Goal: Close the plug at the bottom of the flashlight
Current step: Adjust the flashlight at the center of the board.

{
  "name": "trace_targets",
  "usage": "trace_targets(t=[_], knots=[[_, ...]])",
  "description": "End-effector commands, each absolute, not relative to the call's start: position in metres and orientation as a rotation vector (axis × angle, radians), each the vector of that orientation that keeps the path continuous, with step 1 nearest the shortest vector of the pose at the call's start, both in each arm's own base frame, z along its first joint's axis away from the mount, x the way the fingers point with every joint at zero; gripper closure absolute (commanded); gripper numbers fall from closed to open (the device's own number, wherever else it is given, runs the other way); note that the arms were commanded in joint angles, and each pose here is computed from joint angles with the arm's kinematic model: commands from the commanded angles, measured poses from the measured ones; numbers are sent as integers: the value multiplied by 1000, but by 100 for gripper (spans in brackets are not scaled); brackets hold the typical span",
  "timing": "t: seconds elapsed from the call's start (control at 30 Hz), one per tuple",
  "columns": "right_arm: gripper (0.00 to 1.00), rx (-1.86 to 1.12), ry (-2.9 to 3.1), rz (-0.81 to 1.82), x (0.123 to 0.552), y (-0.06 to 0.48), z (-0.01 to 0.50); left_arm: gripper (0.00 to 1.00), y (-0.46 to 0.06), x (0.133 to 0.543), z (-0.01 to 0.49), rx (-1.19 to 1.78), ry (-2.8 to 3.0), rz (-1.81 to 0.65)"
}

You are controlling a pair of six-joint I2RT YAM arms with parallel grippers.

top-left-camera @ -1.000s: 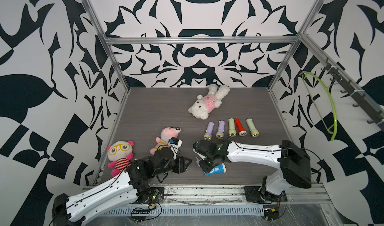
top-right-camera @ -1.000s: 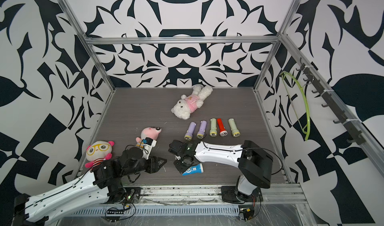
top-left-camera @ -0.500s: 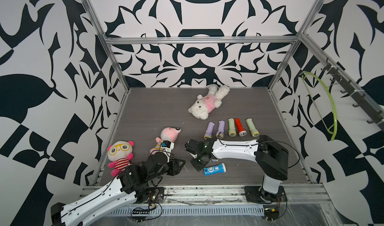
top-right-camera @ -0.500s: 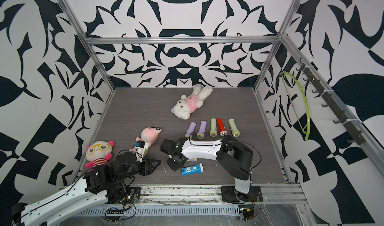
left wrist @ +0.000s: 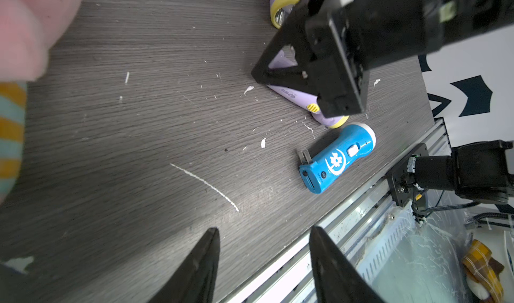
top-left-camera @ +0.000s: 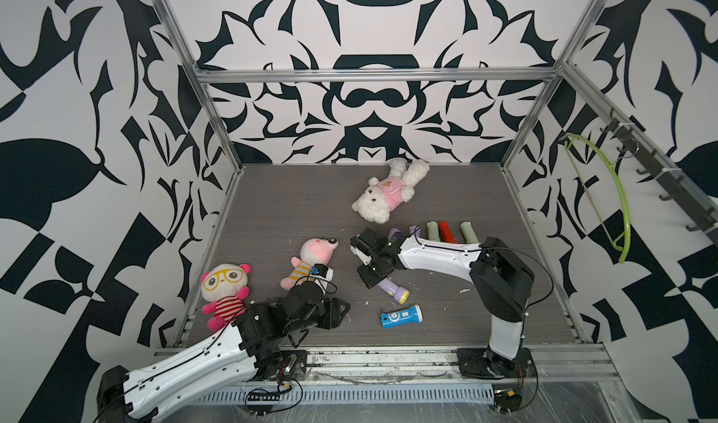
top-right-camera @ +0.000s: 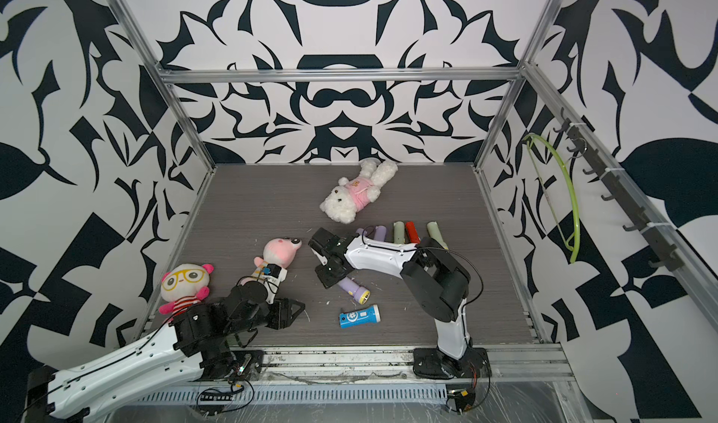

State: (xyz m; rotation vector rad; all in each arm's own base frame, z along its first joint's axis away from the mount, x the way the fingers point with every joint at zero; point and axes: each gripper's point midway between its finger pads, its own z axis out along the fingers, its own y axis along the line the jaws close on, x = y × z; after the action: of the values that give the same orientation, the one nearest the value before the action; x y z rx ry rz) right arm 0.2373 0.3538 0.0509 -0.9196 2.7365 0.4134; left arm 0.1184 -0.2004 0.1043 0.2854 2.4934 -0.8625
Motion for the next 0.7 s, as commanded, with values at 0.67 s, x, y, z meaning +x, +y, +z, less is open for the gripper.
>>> trace_targets(t=[0.67], knots=[[100, -546, 2783, 164, 207, 202, 91, 40, -281, 148, 101, 273, 2594, -905]])
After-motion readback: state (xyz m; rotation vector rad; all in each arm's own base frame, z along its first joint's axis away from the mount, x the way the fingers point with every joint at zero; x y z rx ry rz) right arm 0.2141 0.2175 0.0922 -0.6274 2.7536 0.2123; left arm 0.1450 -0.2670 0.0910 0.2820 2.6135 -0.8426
